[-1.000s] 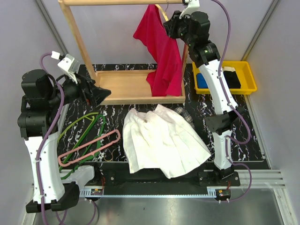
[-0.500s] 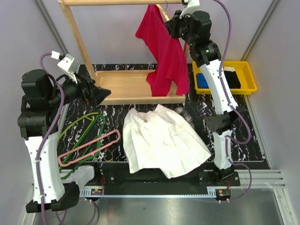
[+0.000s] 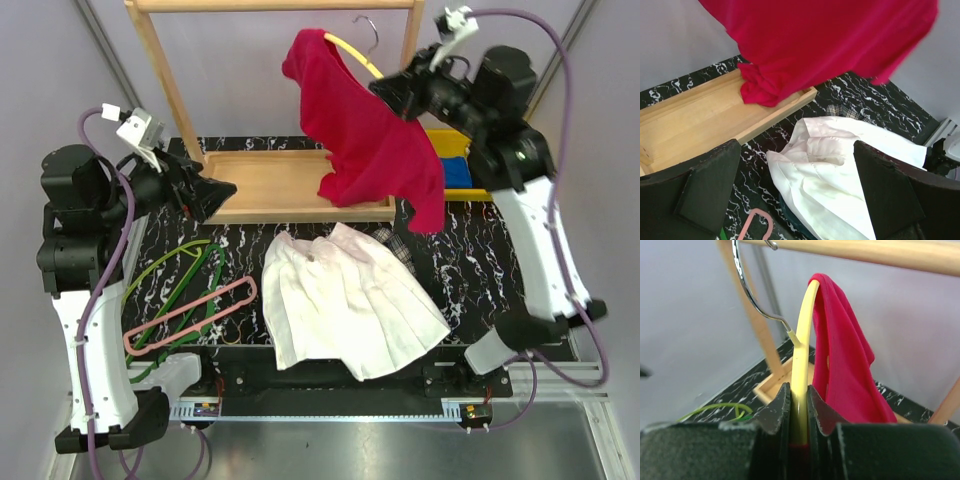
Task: Remove the skirt from the hanger
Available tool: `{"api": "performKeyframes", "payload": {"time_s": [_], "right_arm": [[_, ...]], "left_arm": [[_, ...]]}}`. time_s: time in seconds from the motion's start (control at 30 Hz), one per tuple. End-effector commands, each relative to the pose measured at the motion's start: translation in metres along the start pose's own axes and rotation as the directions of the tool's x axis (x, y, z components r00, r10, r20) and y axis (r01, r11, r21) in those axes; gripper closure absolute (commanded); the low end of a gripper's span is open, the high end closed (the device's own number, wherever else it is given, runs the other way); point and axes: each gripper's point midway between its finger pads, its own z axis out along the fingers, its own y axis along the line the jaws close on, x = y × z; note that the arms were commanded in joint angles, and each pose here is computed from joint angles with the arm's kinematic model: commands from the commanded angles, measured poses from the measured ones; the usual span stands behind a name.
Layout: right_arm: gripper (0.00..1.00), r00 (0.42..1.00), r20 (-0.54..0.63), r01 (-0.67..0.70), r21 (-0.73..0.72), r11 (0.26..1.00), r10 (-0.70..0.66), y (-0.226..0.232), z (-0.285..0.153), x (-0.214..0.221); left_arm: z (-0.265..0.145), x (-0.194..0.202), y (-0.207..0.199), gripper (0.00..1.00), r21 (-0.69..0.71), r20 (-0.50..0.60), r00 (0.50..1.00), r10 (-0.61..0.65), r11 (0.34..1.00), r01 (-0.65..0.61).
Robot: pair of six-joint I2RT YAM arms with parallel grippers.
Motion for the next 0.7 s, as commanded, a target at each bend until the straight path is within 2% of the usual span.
{"api": "performKeyframes", "payload": {"time_s": [0.0,0.1,0.2,0.27,0.33,0.37,0.4,0.43,0.47,0.63,0.67], "right_arm": [[1.00,0.996,0.075,0.051,-0.183,0.982,-0.038,0.068,-0.088,-0.035],[1.00,1.000,-0.021,-0.013,-0.227,0.974,0.008,0.086,-0.122,-0.012],[1.00,0.999,-0.022,-0.049,-0.244,0.969,0.044,0.099,-0.146,-0.013],[1.00,0.998,-0.001,-0.055,-0.253,0.966,0.056,0.108,-0.161,-0.022],[1.00,0.998,0.014,-0.052,-0.255,0.965,0.058,0.112,-0.170,-0.029],[1.00,0.998,0.031,-0.045,-0.259,0.965,0.055,0.116,-0.175,-0.037],[1.00,0.998,0.028,-0.046,-0.258,0.965,0.055,0.117,-0.178,-0.038],[1.00,0.998,0.031,-0.045,-0.259,0.965,0.054,0.117,-0.178,-0.041],[1.00,0.998,0.039,-0.038,-0.262,0.964,0.050,0.119,-0.181,-0.046],[1.00,0.992,0.112,-0.012,-0.316,0.949,0.050,0.143,-0.204,-0.094],[1.00,0.985,0.165,0.019,-0.348,0.937,0.042,0.156,-0.222,-0.113]], "left_arm": [[-0.004,-0.037,-0.011,0.01,0.028,0.104,0.993,0.059,0.998,-0.062],[0.000,-0.047,-0.011,0.01,0.040,0.124,0.991,0.045,0.998,-0.051],[0.003,-0.062,-0.015,0.01,0.074,0.153,0.988,0.009,0.997,-0.020],[0.005,-0.079,-0.026,0.01,0.156,0.187,0.982,0.002,0.987,-0.032],[0.004,-0.088,-0.048,0.01,0.303,0.166,0.980,-0.114,0.951,0.059],[0.003,-0.109,-0.057,0.01,0.363,0.244,0.968,-0.066,0.931,-0.028],[-0.001,-0.115,-0.069,0.01,0.453,0.199,0.955,-0.219,0.885,0.108],[-0.006,-0.121,-0.078,0.01,0.512,0.209,0.950,-0.233,0.854,0.096],[-0.010,-0.132,-0.084,0.01,0.546,0.263,0.943,-0.201,0.838,0.026],[-0.008,-0.139,-0.086,0.01,0.580,0.265,0.951,-0.157,0.814,-0.027],[-0.008,-0.141,-0.088,0.01,0.589,0.278,0.949,-0.147,0.807,-0.048]]}}
